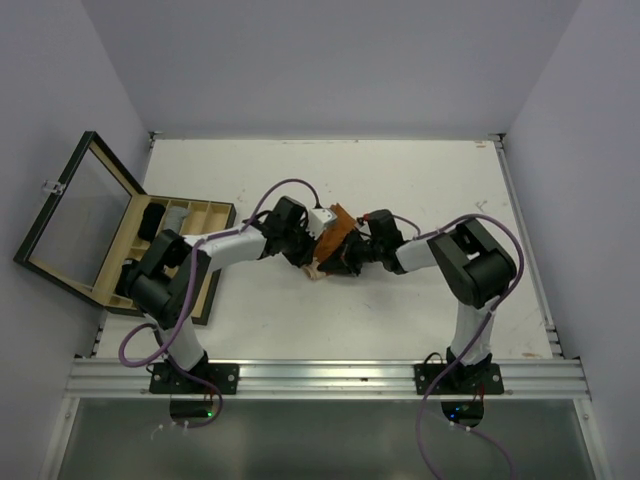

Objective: Roll the underwear
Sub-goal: Fold the underwear

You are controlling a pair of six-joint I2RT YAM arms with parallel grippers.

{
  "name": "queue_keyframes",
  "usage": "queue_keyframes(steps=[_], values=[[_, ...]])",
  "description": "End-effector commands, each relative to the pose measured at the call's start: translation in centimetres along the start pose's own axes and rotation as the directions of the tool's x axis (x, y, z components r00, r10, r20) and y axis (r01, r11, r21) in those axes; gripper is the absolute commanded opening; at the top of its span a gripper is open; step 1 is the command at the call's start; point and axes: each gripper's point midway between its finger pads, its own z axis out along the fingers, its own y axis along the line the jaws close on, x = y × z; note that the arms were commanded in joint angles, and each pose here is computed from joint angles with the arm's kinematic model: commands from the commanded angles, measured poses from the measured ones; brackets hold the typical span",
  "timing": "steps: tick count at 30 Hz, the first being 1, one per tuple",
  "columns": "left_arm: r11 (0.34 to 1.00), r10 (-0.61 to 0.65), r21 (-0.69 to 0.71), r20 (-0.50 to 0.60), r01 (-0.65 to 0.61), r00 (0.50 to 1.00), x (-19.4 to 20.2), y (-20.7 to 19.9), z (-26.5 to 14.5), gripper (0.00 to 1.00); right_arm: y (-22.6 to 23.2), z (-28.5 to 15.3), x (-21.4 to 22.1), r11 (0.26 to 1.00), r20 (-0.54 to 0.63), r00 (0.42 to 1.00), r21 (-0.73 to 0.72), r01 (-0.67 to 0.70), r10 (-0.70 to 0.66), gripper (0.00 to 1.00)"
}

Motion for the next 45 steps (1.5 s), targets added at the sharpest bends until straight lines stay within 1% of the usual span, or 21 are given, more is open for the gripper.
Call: queue_keyframes(steps=[1,2,3,6,8,13,15,19,23,25,29,33,35,39,45], values=[[0.994,-0.105,0.001,-0.074,0.105,0.992,2.2,0.6,0.2,0.00,-2.0,0.9,-0.8,0.993,0.033,0.999,0.112,0.040,-0.044,0.00],[0.994,-0.110,-0.001,-0.073,0.110,0.991,2.3,0.7,0.2,0.00,-2.7,0.9,-1.5,0.986,0.038,0.994,0.136,0.099,-0.105,0.00],[0.993,-0.115,-0.005,-0.076,0.115,0.990,2.5,0.7,0.2,0.00,-3.8,1.3,-2.3,0.982,0.049,0.993,0.164,0.099,-0.108,0.00],[0.989,-0.145,-0.007,-0.076,0.145,0.987,2.7,0.8,-0.1,0.00,-4.2,1.5,-4.4,0.972,0.062,0.983,0.175,0.157,-0.170,0.00],[0.988,-0.154,-0.010,-0.077,0.153,0.985,2.9,0.9,-0.2,0.00,-3.0,1.5,-5.2,0.968,0.056,0.976,0.147,0.203,-0.212,0.00],[0.987,-0.161,-0.022,-0.069,0.160,0.985,2.9,1.4,-0.5,0.00,1.8,0.0,-4.5,0.961,0.062,0.959,0.048,0.273,-0.276,0.03],[0.987,-0.160,-0.021,-0.062,0.159,0.985,2.6,1.4,-0.5,0.00,2.8,-0.3,-4.2,0.963,0.048,0.962,0.036,0.266,-0.268,0.03],[0.988,-0.153,-0.026,-0.053,0.152,0.987,2.2,1.5,-0.7,0.00,3.1,-0.7,-2.9,0.974,0.019,0.974,0.029,0.223,-0.224,0.04],[0.989,-0.146,-0.029,-0.055,0.144,0.988,2.3,1.6,-0.8,0.00,3.6,-0.5,-1.7,0.976,-0.004,0.976,0.003,0.220,-0.220,0.04],[0.990,-0.141,-0.028,-0.055,0.140,0.988,2.2,1.6,-0.8,0.00,3.1,-0.1,-1.3,0.976,-0.010,0.976,0.011,0.218,-0.218,0.05],[0.990,-0.137,-0.027,-0.048,0.136,0.989,1.8,1.7,-0.8,0.00,0.7,1.1,-1.2,0.981,-0.031,0.983,0.056,0.185,-0.183,0.05],[0.991,-0.130,-0.032,-0.020,0.130,0.991,0.7,1.7,-1.6,0.00,-3.4,2.4,-1.2,0.981,-0.052,0.990,0.138,0.137,-0.130,0.05],[0.992,-0.126,-0.028,-0.010,0.125,0.992,0.3,1.5,-2.1,0.00,-4.3,2.6,-1.2,0.978,-0.054,0.991,0.162,0.133,-0.126,0.05],[0.995,-0.101,0.005,0.058,0.101,0.993,-2.2,0.6,-3.9,0.00,-4.7,2.8,-1.4,0.976,-0.053,0.991,0.176,0.129,-0.122,0.04],[0.989,-0.088,0.125,0.074,0.079,0.993,-3.2,-3.1,-4.7,0.00,-4.9,3.3,-1.8,0.979,-0.045,0.994,0.174,0.108,-0.102,0.04]])
